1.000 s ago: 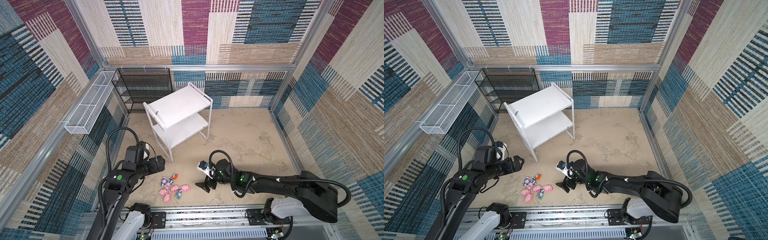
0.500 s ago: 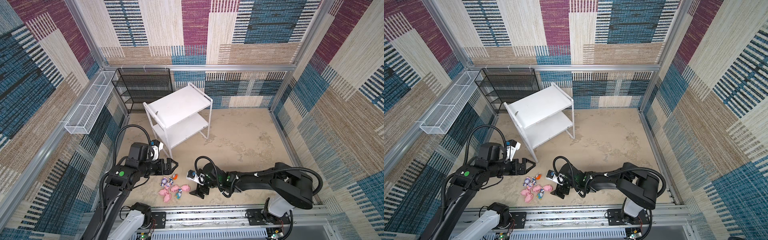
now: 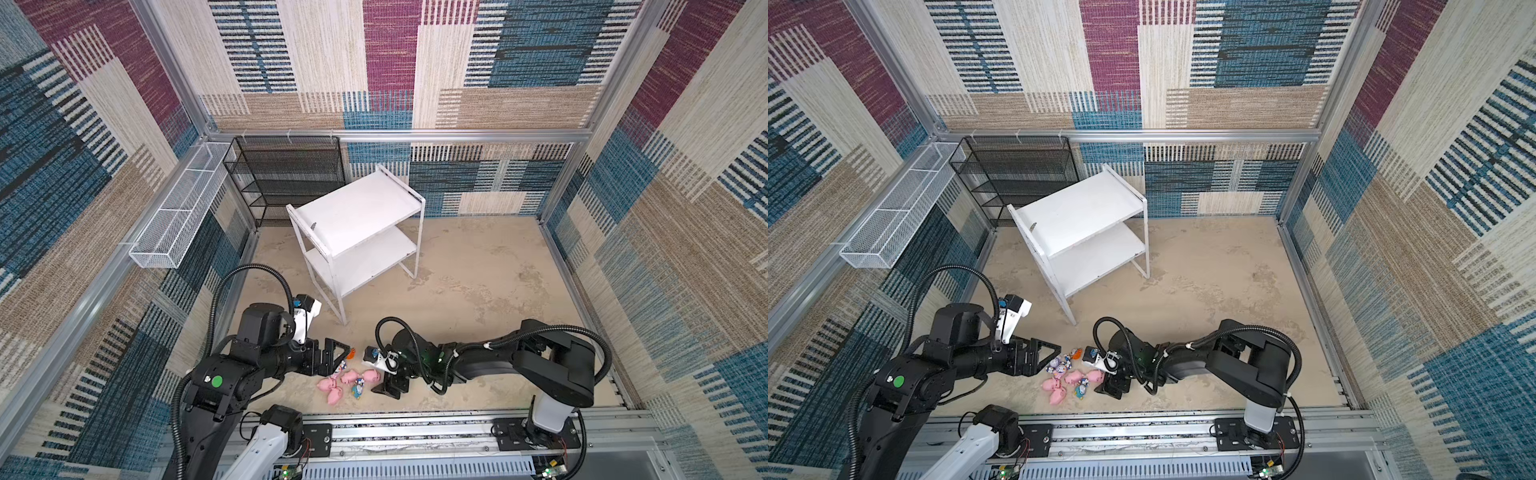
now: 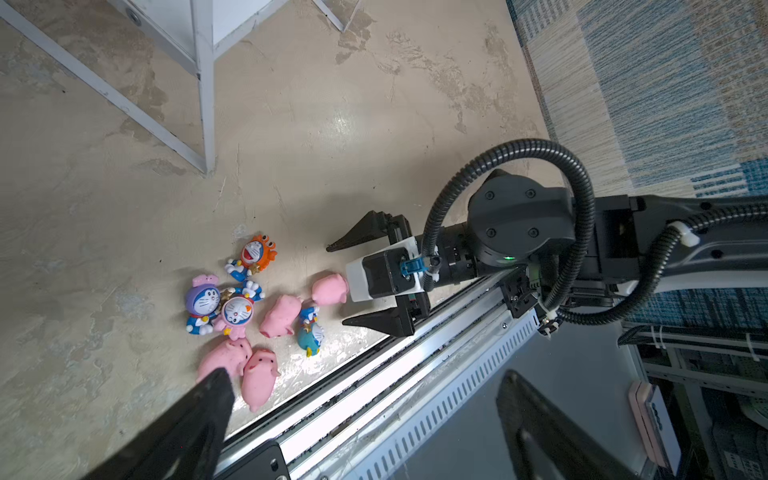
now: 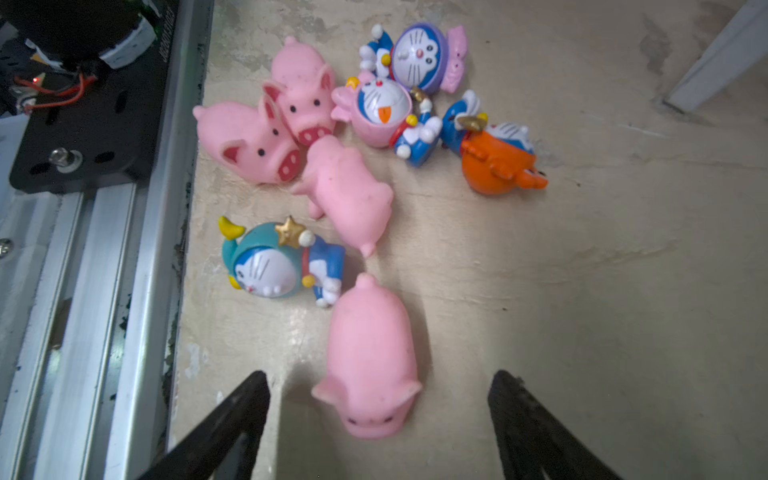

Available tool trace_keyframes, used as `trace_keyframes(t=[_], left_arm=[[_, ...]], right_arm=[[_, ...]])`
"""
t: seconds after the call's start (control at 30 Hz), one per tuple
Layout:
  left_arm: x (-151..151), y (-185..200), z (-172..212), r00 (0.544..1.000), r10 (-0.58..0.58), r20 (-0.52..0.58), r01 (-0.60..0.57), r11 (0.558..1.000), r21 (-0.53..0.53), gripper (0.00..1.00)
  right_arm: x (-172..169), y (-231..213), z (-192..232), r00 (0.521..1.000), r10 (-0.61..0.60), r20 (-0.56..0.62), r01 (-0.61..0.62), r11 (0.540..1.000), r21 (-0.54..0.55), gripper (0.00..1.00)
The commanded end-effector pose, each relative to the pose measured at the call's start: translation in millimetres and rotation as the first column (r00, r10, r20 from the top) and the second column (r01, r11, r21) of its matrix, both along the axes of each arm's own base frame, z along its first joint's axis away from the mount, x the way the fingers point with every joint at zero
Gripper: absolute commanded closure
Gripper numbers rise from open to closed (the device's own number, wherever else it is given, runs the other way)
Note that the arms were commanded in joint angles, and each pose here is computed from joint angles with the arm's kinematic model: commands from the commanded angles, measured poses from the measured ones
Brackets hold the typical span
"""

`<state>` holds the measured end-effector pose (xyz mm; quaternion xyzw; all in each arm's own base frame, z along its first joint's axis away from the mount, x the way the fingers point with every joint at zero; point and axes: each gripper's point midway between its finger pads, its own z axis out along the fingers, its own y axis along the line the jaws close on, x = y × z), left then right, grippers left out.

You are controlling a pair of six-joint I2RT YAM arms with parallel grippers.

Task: Place and organize the plastic toys onto the shelf
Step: 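Reach the right gripper to the nearest pink pig while the left gripper hovers, then close the right gripper on the pink pig and lift it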

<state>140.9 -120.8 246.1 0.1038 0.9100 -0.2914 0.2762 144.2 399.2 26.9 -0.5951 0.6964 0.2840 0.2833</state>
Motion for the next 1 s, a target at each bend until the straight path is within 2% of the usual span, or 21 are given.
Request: trace_keyframes(t=[0.0,0.33,0.97], left_arm=[[-4.2,1.9,-3.3,1.000,-0.012,0.002,0.012,1.000,0.015,0.01],[-2.6,0.2,-8.5,1.000,-0.017,-0.026,0.018,1.000,0.019,0.01],[4.7,3.1,-16.1,0.998,0.019,-0.068,-0.016,0.999,0.045,0.01]], right_arm=[[2.6,5.0,0.7,1.000,0.009,0.021,-0.009,1.000,0.007,0.18],[4.5,8.3,-5.8,1.000,0.011,0.018,-0.011,1.000,-0.012,0.41],[-1.1,-5.4,14.6,0.999,0.004,0.053,-0.007,0.998,0.056,0.62]])
